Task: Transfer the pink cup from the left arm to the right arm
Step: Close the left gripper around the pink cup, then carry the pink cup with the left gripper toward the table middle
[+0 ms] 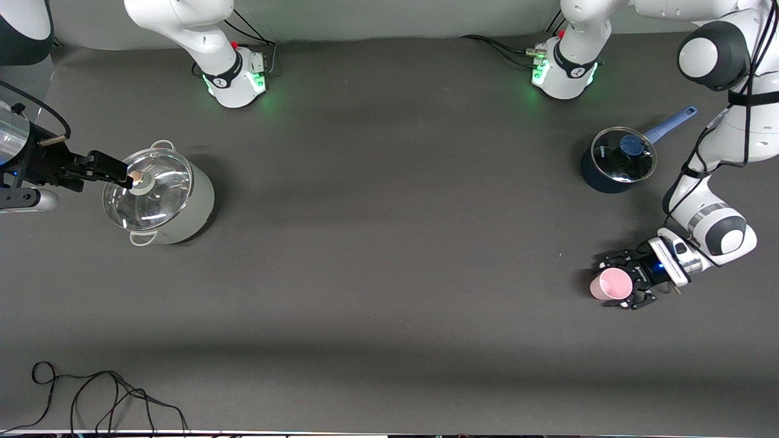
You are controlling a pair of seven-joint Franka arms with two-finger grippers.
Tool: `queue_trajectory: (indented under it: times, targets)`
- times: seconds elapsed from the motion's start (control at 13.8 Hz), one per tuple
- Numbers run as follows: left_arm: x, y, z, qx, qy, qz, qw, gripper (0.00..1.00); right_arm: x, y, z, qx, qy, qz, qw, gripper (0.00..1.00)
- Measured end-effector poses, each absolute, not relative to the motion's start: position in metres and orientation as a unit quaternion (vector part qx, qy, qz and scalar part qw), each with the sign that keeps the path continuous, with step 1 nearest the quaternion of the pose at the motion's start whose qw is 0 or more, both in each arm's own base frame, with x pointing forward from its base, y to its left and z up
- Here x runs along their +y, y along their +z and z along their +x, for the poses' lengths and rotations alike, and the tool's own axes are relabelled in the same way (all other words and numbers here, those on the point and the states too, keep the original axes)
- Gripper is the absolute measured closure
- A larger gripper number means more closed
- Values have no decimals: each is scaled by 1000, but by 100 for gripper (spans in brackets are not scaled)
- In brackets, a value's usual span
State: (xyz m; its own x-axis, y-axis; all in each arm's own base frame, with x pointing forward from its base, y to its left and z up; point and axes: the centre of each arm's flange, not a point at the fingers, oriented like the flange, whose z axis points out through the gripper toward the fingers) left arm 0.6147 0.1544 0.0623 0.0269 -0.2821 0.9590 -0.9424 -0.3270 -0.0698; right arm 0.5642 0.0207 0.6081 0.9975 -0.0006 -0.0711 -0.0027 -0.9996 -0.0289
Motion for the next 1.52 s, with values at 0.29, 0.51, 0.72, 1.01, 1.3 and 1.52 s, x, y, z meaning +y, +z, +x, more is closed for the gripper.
queue_trajectory:
  times: [0.29, 0.51, 0.72, 1.01, 1.3, 1.52]
  targets:
    - [152, 61, 614, -475, 510, 639, 327, 34, 21, 608, 564, 1, 36, -999, 15, 0]
    - [140, 67, 621, -465, 522, 634, 330, 34, 21, 608, 564, 1, 36, -999, 15, 0]
    - [87, 95, 638, -447, 543, 628, 332, 34, 21, 608, 564, 1, 36, -999, 14, 0]
    - [-42, 167, 638, -399, 553, 658, 318, 34, 21, 608, 564, 1, 36, -999, 14, 0]
    - [-174, 244, 582, -385, 535, 670, 343, 34, 20, 607, 563, 54, 41, -998, 12, 0]
    - [-247, 289, 535, -383, 520, 677, 352, 34, 28, 607, 561, 136, 50, -989, 14, 1]
